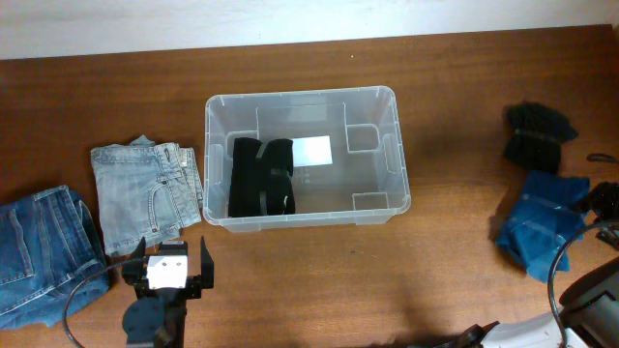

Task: Pack container
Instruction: 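Grasp the teal taped bundle with the right gripper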

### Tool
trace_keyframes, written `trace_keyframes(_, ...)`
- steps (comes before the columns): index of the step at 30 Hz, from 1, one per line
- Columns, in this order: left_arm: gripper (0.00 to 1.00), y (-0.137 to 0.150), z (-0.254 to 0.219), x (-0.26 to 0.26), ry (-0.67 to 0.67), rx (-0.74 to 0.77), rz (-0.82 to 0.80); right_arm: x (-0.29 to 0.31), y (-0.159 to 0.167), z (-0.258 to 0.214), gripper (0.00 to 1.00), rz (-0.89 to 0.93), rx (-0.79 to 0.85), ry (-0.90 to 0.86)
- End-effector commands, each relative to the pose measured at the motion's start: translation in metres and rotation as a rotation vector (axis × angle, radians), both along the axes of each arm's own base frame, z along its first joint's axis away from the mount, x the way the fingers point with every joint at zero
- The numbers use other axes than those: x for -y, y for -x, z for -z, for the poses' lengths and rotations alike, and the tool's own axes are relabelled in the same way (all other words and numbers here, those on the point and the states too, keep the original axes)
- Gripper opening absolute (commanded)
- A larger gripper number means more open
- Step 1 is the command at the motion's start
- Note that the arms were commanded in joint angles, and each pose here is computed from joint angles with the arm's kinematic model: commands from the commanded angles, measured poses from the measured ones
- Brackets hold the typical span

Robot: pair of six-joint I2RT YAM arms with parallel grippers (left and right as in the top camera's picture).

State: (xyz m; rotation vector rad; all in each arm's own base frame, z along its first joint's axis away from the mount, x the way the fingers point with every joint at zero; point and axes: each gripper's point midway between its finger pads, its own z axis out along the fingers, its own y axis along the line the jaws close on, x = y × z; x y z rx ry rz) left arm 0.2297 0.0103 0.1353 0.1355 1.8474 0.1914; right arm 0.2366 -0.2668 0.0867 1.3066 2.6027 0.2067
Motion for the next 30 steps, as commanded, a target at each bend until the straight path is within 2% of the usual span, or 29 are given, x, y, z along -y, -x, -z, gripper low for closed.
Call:
trace_keyframes(1, 0.99, 0.000, 0.001, 0.000, -0.013, 0.001, 0.009, -0.004, 0.006, 0.016, 0.67, -0.016, -0.026, 0.009)
trace_keyframes(8, 0.99, 0.000, 0.001, 0.001, -0.013, 0.001, 0.009, -0.016, 0.006, 0.048, 0.79, -0.017, 0.007, -0.012)
trace_keyframes(13, 0.99, 0.000, 0.001, 0.001, -0.013, 0.001, 0.009, -0.017, 0.008, 0.052, 0.80, 0.001, 0.001, -0.017)
trace_keyframes(16, 0.99, 0.000, 0.001, 0.000, -0.013, 0.001, 0.009, -0.018, 0.008, 0.055, 0.85, 0.021, 0.004, -0.020)
trace_keyframes(20, 0.99, 0.000, 0.001, 0.001, -0.013, 0.001, 0.009, -0.024, 0.001, 0.060, 0.86, 0.013, 0.052, -0.044)
trace_keyframes(28, 0.99, 0.000, 0.001, 0.001, -0.013, 0.001, 0.009, -0.029, -0.005, 0.058, 0.50, 0.006, 0.089, -0.073)
trace_keyframes(30, 0.99, 0.000, 0.001, 0.001, -0.013, 0.001, 0.009, -0.030, -0.006, 0.057, 0.45, 0.005, 0.095, -0.080)
